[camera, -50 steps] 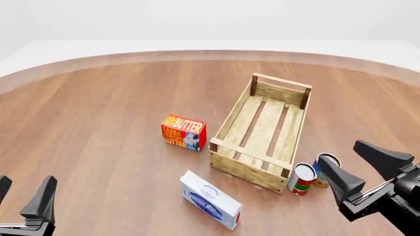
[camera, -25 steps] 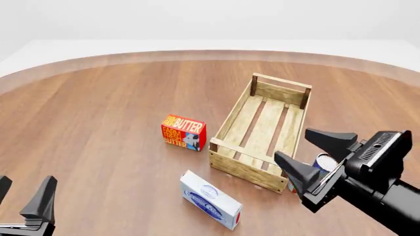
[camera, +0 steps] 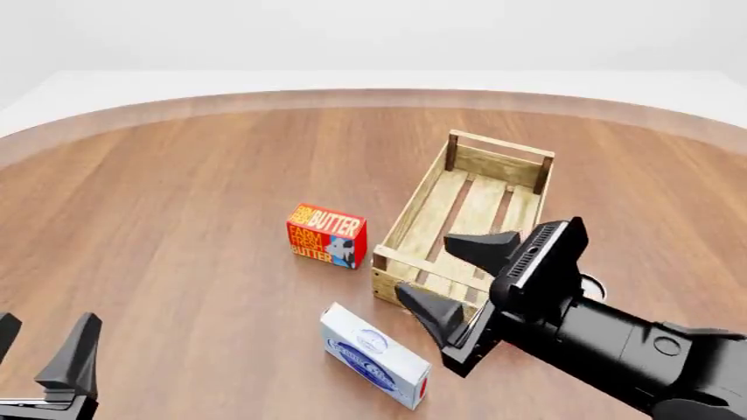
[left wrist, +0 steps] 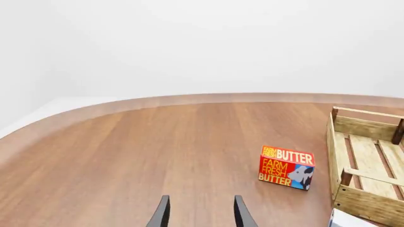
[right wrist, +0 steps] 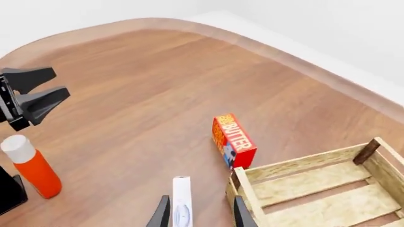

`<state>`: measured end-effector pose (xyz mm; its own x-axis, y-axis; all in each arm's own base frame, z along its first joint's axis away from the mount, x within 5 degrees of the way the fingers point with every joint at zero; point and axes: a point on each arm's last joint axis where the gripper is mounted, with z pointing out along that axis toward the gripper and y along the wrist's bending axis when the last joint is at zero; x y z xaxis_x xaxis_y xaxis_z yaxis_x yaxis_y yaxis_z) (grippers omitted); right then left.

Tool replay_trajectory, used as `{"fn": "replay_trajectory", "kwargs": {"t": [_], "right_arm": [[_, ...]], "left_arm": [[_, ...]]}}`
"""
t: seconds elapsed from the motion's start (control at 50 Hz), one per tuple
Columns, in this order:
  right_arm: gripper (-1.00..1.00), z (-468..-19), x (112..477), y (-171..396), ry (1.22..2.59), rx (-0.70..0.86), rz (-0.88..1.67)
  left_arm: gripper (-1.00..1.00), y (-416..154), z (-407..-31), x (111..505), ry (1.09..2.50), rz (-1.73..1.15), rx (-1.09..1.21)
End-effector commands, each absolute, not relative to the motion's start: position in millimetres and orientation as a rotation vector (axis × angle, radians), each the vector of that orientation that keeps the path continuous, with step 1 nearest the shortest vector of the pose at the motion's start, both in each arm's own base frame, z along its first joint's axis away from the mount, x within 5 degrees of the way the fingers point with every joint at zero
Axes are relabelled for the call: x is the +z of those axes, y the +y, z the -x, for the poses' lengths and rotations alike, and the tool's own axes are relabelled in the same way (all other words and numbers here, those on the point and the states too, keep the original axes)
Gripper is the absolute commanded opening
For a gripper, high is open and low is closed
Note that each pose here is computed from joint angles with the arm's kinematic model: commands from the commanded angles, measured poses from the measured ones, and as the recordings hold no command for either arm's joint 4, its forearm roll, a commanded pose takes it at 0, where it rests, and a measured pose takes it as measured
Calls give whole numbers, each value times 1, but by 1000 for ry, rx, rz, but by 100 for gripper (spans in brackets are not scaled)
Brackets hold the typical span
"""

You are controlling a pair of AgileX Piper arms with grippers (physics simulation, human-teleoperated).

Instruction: Pick up the ketchup, and put it in the wooden tray.

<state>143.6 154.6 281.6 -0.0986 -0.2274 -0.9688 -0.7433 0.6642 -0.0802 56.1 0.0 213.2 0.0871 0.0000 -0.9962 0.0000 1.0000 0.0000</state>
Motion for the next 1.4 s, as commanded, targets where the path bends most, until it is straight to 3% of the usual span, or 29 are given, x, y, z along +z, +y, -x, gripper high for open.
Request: {"fn": "replay_trajectory", "kwargs": {"t": [0.02, 0.72, 1.4], "right_arm": [[100, -149, 272, 192, 1645, 574, 895], [100, -133, 251, 300, 1625, 755, 1099], [100, -96, 235, 354, 1616, 851, 1238]], "left_arm": [[100, 0, -56, 213, 1484, 0, 0], [100, 0, -56, 213, 1484, 0, 0], [100, 0, -56, 213, 1484, 0, 0]]}}
